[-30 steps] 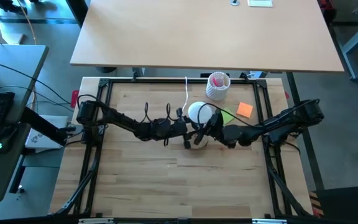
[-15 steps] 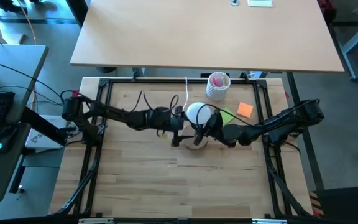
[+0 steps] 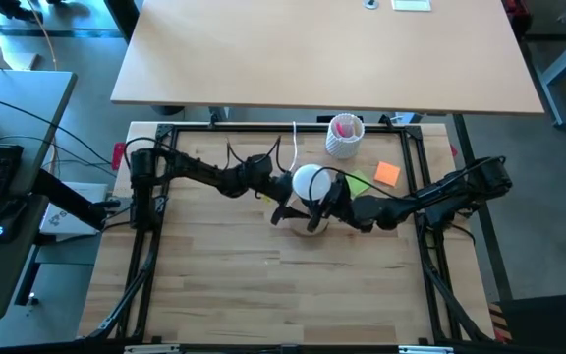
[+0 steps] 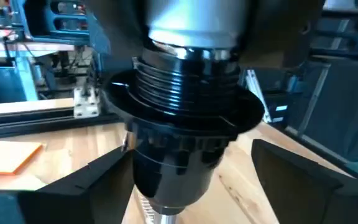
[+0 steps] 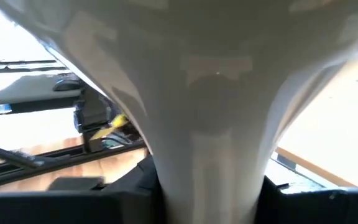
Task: Screw lightbulb
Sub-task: Insert the white lightbulb into the brown lamp
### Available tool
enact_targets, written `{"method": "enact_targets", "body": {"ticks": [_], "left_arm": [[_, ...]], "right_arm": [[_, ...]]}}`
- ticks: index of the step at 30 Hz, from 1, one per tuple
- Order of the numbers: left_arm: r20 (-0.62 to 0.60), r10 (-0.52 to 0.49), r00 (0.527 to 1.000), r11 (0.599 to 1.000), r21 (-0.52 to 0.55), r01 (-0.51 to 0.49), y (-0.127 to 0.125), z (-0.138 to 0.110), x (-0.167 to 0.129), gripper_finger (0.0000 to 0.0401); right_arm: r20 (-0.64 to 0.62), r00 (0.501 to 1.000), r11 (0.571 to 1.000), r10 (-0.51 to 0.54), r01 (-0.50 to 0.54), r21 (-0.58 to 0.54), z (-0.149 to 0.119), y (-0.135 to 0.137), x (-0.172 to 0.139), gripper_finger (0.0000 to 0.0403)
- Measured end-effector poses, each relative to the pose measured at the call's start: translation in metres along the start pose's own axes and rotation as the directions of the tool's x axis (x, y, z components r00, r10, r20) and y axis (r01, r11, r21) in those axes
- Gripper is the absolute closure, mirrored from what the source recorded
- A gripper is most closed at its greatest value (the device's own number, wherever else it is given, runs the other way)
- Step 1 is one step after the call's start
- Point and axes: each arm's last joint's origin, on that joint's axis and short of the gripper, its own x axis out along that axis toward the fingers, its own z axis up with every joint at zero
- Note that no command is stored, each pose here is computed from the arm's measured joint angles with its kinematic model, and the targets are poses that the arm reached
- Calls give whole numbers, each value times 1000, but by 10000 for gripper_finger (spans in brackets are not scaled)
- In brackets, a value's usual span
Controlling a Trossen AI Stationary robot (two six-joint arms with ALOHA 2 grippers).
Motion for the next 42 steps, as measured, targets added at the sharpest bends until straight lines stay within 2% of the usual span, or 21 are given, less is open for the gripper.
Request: {"method": "enact_targets", "body": {"ticks": [3, 5, 8, 15, 18, 21, 26, 30, 33, 38, 42], "left_arm": [[13, -53, 998, 999, 4, 53, 5, 4, -2, 140], [28, -103, 994, 995, -13, 103, 9, 7, -4, 180], [30, -119, 992, 992, -30, 120, 12, 8, -7, 239], [14, -91, 996, 994, -55, 92, 8, 9, -5, 239], [-1, 15, 1000, 998, -56, -15, 0, 11, -1, 239], [-2, 213, 977, 977, -13, -213, -13, 13, 3, 239], [-4, 495, 869, 868, 52, -494, -45, 12, 11, 249], [8, 639, 769, 767, 65, -638, -66, 12, 20, 249], [16, 699, 715, 713, 58, -699, -72, 10, 22, 249], [11, 699, 715, 715, 0, -699, -72, 8, 21, 249], [10, 700, 714, 714, 20, -700, -73, 8, 21, 235]], "right_arm": [[2, 999, 999, 38, -38, -12, 1, 1, -1, 280], [2, 998, 998, 66, -66, -15, 3, 1, -2, 278], [-11, 995, 995, 98, -98, -11, 6, 0, -4, 278], [-44, 994, 995, 99, -99, -3, 7, -2, -7, 279], [-50, 998, 999, 49, -48, 9, 6, -3, -8, 280], [-48, 997, 998, -54, 55, 26, 6, -6, -8, 280], [-43, 991, 989, -125, 128, 70, 6, -9, -6, 280], [-43, 991, 986, -129, 133, 100, 5, -13, -2, 280], [-41, 990, 981, -137, 142, 129, 4, -15, 1, 280], [-30, 989, 980, -144, 147, 131, 6, -16, 2, 280], [-26, 992, 986, -124, 126, 108, 6, -15, 2, 278]]}}
